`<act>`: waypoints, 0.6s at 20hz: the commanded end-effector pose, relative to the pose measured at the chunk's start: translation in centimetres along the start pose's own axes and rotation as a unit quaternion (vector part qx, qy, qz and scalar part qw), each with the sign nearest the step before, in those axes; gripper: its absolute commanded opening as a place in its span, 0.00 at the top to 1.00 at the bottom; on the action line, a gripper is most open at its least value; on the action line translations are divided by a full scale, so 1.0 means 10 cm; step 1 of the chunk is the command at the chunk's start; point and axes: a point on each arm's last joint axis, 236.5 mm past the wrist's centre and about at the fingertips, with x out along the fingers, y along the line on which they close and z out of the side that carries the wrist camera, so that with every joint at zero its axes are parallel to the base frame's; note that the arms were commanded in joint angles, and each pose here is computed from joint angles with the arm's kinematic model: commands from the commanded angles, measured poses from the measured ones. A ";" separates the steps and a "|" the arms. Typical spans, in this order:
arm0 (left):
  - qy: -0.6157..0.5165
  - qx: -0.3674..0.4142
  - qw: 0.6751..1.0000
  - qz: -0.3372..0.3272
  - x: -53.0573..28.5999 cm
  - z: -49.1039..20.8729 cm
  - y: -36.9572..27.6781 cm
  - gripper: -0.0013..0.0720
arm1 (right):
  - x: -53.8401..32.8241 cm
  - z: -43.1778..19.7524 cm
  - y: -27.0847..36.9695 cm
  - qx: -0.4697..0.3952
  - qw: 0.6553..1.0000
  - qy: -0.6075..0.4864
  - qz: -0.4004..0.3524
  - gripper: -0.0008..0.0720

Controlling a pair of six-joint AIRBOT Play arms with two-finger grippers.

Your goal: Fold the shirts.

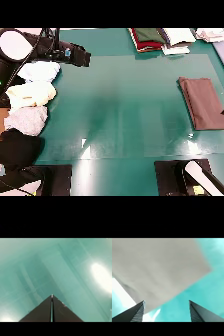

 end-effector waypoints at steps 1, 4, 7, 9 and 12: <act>-0.006 0.000 1.000 0.000 0.00 0.03 0.00 0.95 | -0.47 0.32 0.21 -0.013 0.997 -0.075 0.025 0.12; -0.008 0.000 1.000 0.000 0.00 0.04 0.00 0.95 | -0.87 0.45 1.07 -0.057 0.980 -0.129 0.141 0.13; -0.010 0.000 1.000 0.000 0.00 0.05 0.00 0.95 | -1.17 0.21 1.98 -0.140 0.950 -0.136 0.245 0.13; -0.010 0.000 1.000 0.000 0.00 0.05 0.00 0.95 | -1.28 -0.05 2.45 -0.204 0.928 -0.127 0.285 0.13; -0.010 0.000 1.000 0.000 0.00 0.05 0.00 0.95 | -1.38 -0.46 2.99 -0.281 0.895 -0.108 0.328 0.29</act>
